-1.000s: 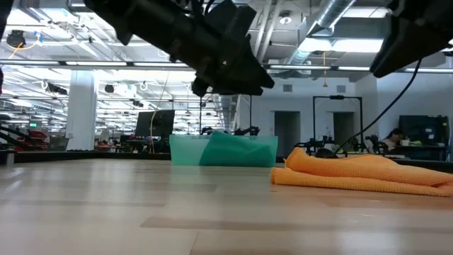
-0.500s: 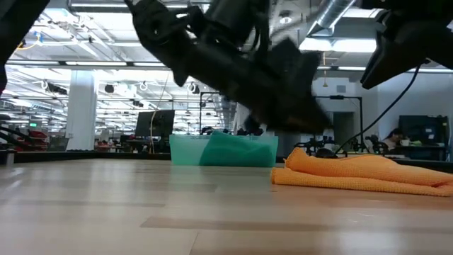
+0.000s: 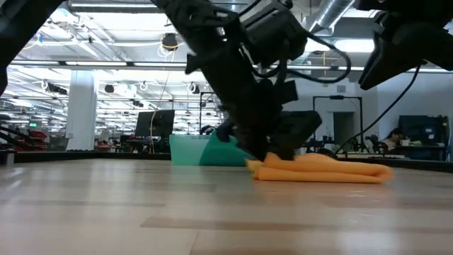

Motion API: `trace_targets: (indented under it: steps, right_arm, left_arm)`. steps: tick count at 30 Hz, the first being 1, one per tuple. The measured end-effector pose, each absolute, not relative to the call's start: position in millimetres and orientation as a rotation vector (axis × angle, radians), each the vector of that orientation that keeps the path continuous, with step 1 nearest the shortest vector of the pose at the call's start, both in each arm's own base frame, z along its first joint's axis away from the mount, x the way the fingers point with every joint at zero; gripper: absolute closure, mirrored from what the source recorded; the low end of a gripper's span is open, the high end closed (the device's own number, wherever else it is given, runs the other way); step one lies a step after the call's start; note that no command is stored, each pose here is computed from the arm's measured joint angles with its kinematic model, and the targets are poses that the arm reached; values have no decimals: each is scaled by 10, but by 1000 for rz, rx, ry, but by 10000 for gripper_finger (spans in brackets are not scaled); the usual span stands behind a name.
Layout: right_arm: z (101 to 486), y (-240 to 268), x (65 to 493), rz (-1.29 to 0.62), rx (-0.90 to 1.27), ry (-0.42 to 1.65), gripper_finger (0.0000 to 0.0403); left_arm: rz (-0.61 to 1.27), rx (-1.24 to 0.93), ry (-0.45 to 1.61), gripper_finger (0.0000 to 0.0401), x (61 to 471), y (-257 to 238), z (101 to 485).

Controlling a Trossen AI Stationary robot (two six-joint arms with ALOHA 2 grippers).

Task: Roll microfiber towels into tight, uniform cylinder then place into a basket
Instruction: Fold the yellow microfiber cloth

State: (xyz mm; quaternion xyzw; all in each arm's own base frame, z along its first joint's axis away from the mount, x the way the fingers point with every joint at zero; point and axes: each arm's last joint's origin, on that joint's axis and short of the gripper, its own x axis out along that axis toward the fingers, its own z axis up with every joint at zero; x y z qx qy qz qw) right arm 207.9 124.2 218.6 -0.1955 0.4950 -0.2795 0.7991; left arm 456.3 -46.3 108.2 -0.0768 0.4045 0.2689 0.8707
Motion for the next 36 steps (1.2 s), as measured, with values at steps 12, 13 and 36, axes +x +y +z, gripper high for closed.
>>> trace_targets:
  steps: [12, 13, 36]
  right_arm:
    - [2184, 1251, 2090, -592, -413, 1055, 295]
    - [2184, 1251, 2090, -592, -414, 1055, 295]
    - [2181, 1495, 2351, -261, -289, 983, 295]
  left_arm:
    - [765, 146, 1013, 248, 4252, -1029, 1327]
    - [757, 159, 985, 248, 4274, -1070, 1432]
    - [632, 462, 1033, 248, 3346, -2178, 2001]
